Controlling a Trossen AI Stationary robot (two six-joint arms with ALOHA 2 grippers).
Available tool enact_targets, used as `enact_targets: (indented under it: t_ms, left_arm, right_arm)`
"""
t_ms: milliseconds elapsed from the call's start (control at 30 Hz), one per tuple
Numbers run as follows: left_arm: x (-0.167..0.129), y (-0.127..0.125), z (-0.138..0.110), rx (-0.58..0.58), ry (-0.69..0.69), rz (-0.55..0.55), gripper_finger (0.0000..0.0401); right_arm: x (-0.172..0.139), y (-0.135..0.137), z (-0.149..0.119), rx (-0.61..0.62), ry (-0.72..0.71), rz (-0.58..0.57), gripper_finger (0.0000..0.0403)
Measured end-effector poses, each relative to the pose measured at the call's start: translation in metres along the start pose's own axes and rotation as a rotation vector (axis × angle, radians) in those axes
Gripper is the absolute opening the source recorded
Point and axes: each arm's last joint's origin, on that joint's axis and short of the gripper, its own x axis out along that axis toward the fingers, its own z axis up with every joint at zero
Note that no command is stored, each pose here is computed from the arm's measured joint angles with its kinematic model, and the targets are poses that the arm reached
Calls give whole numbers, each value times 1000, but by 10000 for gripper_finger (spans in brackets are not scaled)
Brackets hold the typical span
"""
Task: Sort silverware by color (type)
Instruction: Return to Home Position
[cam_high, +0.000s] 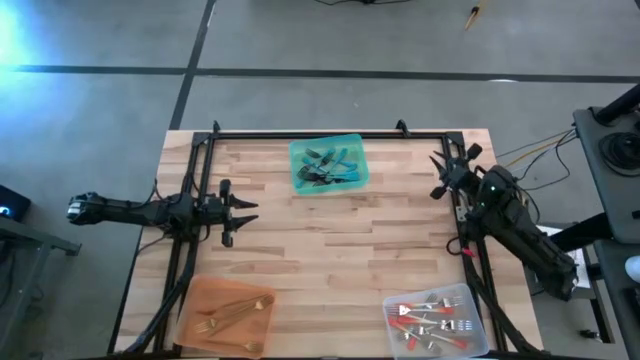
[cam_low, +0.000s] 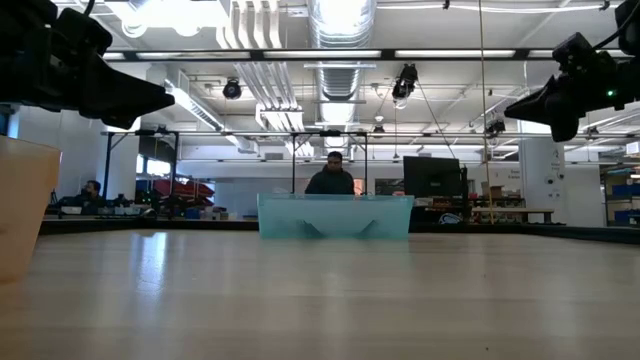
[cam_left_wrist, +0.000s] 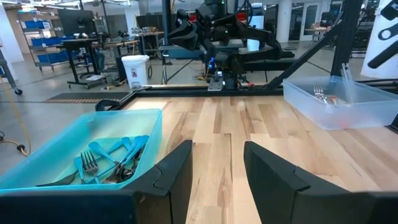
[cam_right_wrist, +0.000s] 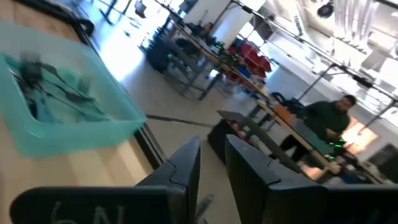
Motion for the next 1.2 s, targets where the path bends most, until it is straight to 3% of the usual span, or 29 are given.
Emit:
enact_targets:
  t_ms: [233,600,933,1200]
  left_arm:
    - [0,0,0,0,0,0,128]
    - [0,0,0,0,0,0,128]
    - [0,0,0,0,0,0,128]
    - [0,0,0,0,0,0,128]
  right_arm:
    - [0,-2,-6,-52,68,-31,68]
    - [-1,-11,-15,69,174,-146,68]
    - [5,3,-38,115,231,-115,68]
    - [8,1,-36,140,222,-123,68]
